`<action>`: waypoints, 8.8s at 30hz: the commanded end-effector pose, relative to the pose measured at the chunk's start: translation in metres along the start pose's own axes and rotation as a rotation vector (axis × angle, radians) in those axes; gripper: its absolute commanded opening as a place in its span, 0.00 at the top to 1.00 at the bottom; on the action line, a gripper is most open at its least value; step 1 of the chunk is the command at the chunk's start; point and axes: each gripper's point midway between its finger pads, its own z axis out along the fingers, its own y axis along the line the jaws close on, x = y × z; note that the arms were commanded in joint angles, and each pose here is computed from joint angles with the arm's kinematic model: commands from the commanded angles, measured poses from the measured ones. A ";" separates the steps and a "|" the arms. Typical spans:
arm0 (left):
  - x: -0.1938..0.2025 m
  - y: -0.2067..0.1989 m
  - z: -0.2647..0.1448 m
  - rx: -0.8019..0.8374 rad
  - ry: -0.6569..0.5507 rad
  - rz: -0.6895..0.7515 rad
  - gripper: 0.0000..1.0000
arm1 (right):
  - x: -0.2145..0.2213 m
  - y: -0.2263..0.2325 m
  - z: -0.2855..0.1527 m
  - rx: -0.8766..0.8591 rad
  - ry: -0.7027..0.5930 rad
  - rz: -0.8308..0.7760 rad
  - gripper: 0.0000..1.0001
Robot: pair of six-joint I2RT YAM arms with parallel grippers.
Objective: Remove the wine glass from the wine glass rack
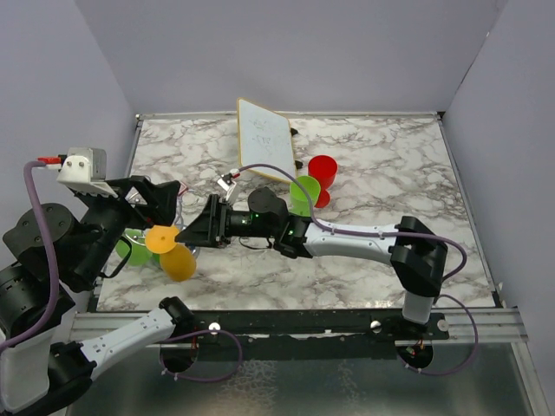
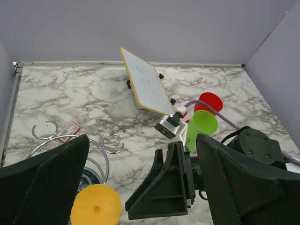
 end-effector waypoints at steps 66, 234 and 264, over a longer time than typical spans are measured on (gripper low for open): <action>0.002 -0.015 0.007 0.053 0.009 -0.039 0.01 | 0.017 0.037 -0.012 -0.127 0.126 -0.004 0.97; 0.280 -0.044 0.264 -0.095 0.719 0.201 0.81 | -0.206 -0.019 -0.367 0.697 -0.889 -0.604 0.00; 0.072 -0.054 0.119 0.103 0.244 0.082 0.15 | -0.176 -0.005 -0.297 0.422 -0.499 -0.741 0.00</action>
